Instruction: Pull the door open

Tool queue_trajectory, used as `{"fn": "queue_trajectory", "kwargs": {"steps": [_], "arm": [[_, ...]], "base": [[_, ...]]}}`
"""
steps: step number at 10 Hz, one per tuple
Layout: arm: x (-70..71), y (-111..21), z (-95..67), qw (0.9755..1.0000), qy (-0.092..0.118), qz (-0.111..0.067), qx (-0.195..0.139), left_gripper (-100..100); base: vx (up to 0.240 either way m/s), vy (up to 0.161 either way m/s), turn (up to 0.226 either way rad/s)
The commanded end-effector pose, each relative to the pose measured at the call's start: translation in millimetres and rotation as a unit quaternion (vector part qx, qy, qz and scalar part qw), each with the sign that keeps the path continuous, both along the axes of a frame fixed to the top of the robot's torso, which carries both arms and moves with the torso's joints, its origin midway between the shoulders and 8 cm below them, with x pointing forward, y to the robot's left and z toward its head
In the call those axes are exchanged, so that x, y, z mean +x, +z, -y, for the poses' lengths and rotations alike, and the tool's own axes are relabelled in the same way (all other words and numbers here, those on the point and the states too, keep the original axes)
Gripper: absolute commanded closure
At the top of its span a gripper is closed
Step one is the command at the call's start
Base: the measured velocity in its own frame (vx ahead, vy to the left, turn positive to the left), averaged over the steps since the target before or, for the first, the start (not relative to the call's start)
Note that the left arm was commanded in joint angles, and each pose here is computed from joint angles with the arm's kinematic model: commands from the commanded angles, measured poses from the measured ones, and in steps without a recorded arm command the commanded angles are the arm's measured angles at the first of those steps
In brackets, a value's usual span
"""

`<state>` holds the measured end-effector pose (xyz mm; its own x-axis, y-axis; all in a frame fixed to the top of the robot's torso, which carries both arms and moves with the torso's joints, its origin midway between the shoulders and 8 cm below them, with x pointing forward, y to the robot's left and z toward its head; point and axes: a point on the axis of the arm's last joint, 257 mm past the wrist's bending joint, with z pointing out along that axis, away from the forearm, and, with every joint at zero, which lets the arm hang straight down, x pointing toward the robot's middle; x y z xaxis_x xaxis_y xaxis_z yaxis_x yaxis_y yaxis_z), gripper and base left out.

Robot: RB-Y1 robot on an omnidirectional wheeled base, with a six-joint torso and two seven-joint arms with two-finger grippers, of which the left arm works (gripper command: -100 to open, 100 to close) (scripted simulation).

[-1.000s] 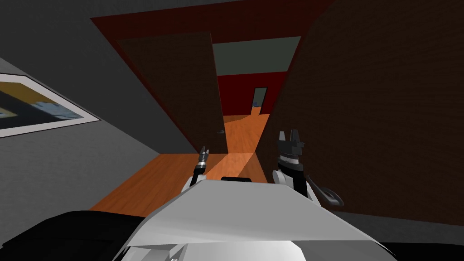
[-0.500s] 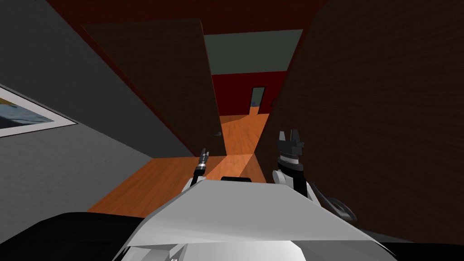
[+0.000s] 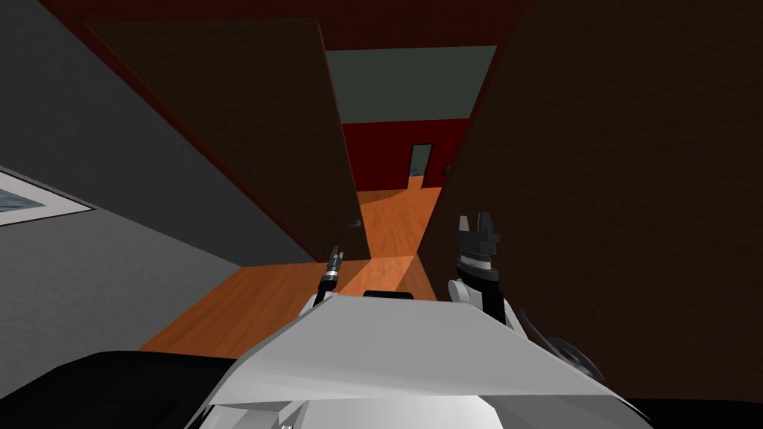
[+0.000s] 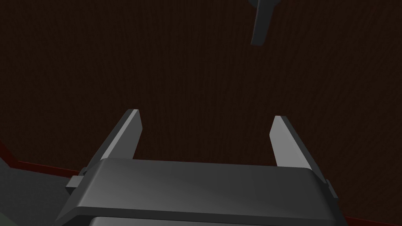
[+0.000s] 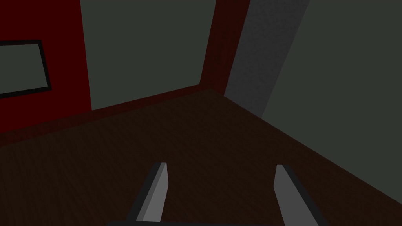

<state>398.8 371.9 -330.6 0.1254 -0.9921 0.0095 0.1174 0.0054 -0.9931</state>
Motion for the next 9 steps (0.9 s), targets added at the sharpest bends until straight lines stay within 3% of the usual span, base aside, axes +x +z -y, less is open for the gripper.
{"fn": "queue_trajectory", "kwargs": {"steps": [1,9], "arm": [[-2.4,-8.0,-4.1,1.0000,0.001,-0.007,-0.001,-100],[-14.7,-48.4,-20.6,0.9989,0.010,-0.046,-0.003,-100]], "base": [[0.104,-0.019,-0.047],[0.138,0.001,-0.053]]}}
